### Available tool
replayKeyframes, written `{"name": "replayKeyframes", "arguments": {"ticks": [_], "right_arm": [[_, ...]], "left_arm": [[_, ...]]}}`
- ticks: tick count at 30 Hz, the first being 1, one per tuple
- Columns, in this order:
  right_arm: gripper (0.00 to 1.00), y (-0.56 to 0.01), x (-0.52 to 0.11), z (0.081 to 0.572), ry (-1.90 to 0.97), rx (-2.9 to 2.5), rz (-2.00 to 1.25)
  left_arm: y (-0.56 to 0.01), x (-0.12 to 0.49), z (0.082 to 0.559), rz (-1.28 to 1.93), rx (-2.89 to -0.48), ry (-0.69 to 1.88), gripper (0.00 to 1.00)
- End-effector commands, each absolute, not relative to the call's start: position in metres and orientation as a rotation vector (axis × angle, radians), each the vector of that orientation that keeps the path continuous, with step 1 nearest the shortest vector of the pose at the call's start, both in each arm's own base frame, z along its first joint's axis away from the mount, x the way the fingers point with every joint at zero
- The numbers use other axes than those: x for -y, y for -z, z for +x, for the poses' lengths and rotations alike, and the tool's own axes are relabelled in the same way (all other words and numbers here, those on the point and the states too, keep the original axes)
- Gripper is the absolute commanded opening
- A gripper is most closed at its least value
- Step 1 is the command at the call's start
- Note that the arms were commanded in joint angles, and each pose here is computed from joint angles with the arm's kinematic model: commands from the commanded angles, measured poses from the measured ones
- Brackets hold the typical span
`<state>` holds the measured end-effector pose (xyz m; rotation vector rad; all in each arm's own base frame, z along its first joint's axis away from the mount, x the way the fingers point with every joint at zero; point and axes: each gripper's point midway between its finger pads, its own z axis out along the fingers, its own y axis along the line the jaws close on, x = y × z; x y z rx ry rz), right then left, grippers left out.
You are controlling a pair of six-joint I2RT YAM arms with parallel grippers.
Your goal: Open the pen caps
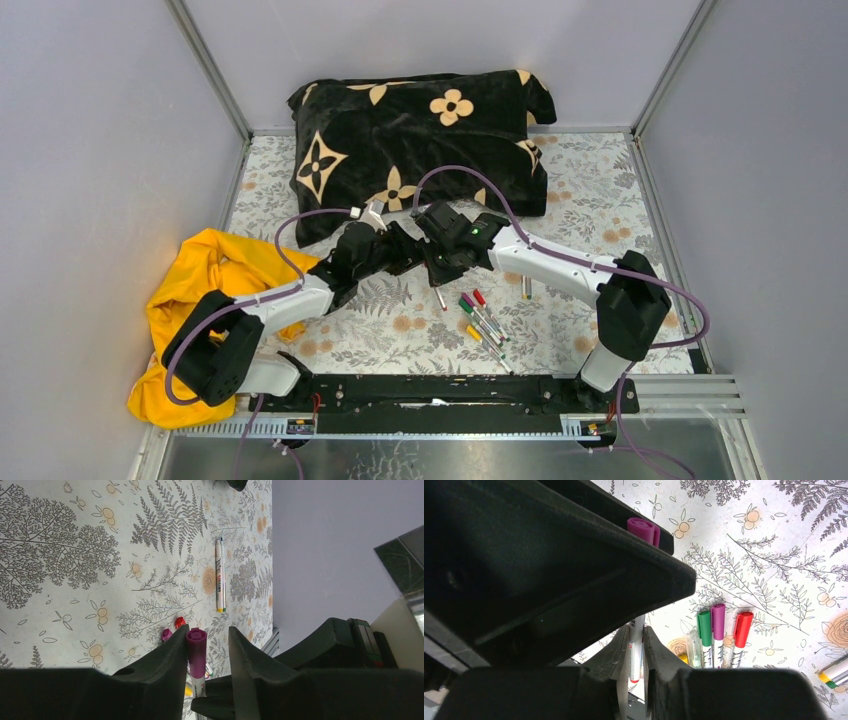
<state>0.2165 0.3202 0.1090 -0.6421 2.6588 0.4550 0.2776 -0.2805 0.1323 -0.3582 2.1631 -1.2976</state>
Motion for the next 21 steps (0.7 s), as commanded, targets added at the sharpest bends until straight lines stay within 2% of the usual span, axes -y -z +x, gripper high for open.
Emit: {"name": "replayKeyframes", "arguments": {"ticks": [1, 5, 11, 15, 17, 21], "right_arm": [[0.03, -0.13, -0.336, 0.224, -0.516, -2.59, -0.631], [0.02, -0.132, -0.335, 0.224, -0.514, -2.584, -0.623], [0.02, -0.139, -0.33, 0.226, -0.503, -2.56, -0.6], [0.03, -0.146, -0.327, 0.226, -0.505, -2.541, -0.587], [0.09, -0.148, -0.325, 0.225, -0.514, -2.526, -0.576], [0.3, -0.153, -0.322, 0.225, -0.546, -2.477, -0.551]], "left_arm": [[-0.147, 0.288, 0.278, -0.319, -2.099, 1.361, 0.37], [-0.147, 0.288, 0.278, -0.321, -2.094, 1.367, 0.26], [-0.145, 0.285, 0.276, -0.332, -2.096, 1.358, 0.0], [-0.144, 0.281, 0.277, -0.356, -2.094, 1.341, 0.0], [-0.144, 0.28, 0.277, -0.371, -2.094, 1.332, 0.0], [-0.148, 0.279, 0.278, -0.395, -2.088, 1.336, 0.0]]}}
